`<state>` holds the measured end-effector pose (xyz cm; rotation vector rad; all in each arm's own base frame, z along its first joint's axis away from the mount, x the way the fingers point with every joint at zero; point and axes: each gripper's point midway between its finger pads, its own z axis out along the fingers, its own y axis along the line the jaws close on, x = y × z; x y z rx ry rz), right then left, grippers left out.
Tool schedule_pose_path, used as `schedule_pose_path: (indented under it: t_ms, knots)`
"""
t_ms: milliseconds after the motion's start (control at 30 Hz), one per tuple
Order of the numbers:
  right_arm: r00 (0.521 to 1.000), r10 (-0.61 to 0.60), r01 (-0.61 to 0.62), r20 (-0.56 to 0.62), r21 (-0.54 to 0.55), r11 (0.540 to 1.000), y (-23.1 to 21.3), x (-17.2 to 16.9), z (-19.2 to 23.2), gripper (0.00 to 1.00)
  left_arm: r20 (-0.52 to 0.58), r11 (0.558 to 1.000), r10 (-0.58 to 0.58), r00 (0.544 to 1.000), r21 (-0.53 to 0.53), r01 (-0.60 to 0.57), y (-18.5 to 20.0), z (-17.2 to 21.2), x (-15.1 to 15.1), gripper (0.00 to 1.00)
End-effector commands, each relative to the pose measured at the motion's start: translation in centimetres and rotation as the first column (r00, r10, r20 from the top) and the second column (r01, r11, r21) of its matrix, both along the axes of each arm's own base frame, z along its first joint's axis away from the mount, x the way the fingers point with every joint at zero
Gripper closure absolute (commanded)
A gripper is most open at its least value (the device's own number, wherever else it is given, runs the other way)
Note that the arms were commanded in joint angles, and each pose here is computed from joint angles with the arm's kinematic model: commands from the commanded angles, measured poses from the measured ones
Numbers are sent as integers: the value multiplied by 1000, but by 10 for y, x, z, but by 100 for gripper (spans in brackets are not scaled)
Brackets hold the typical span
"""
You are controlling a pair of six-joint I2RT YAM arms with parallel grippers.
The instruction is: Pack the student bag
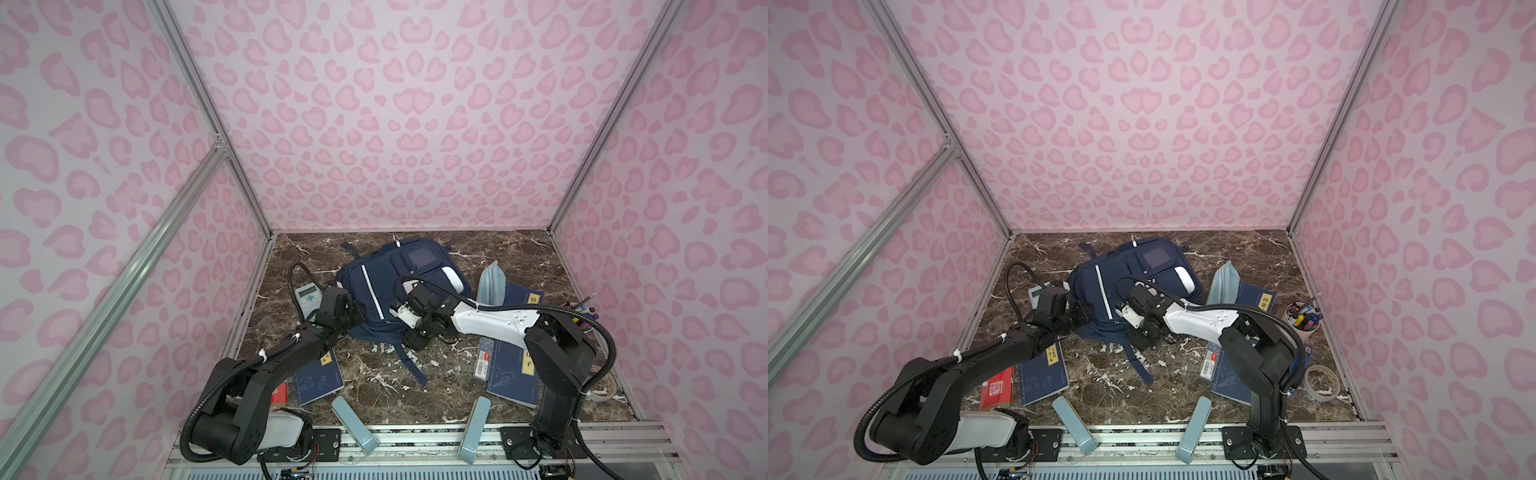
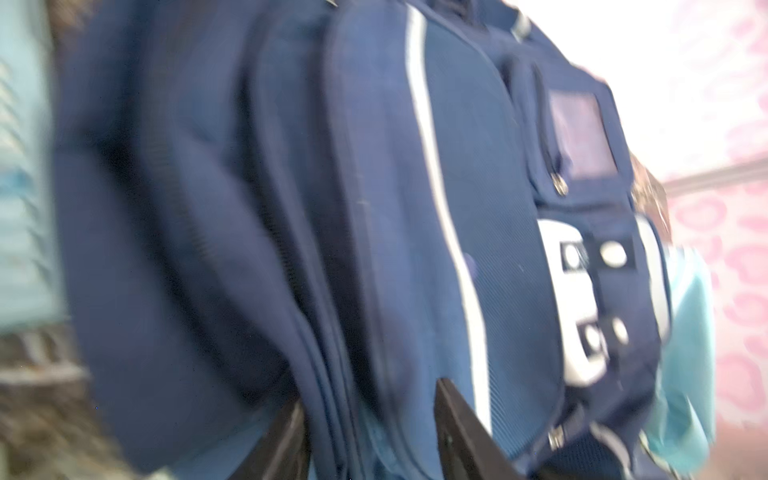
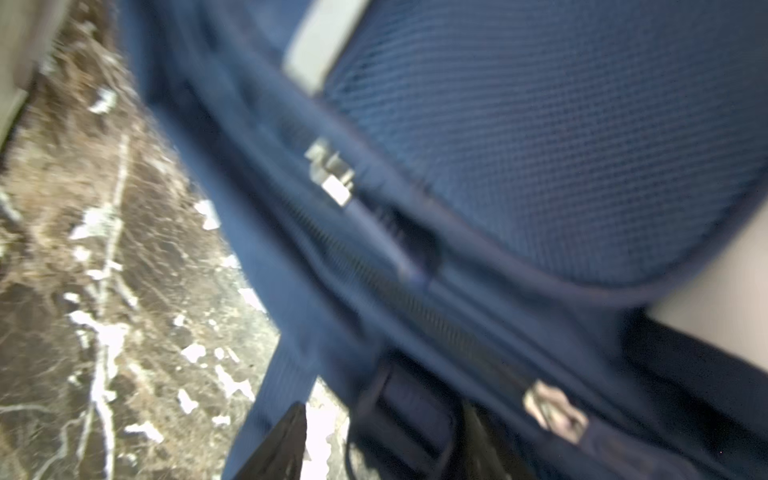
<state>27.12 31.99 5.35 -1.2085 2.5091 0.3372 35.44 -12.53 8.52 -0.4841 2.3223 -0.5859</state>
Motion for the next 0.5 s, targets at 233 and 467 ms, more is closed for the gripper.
schedule_pose_path:
  t_ms: [233,467]
  knots:
    - [980,98,-57,176,-224,973,-54,11,12,24,147,1000,-10,989,-2,11,2,41,38,50]
    - [975,132,-94,180,-205,974,-60,38,-9,25,195,995,-56,979,-75,72,-10,72,-27,10]
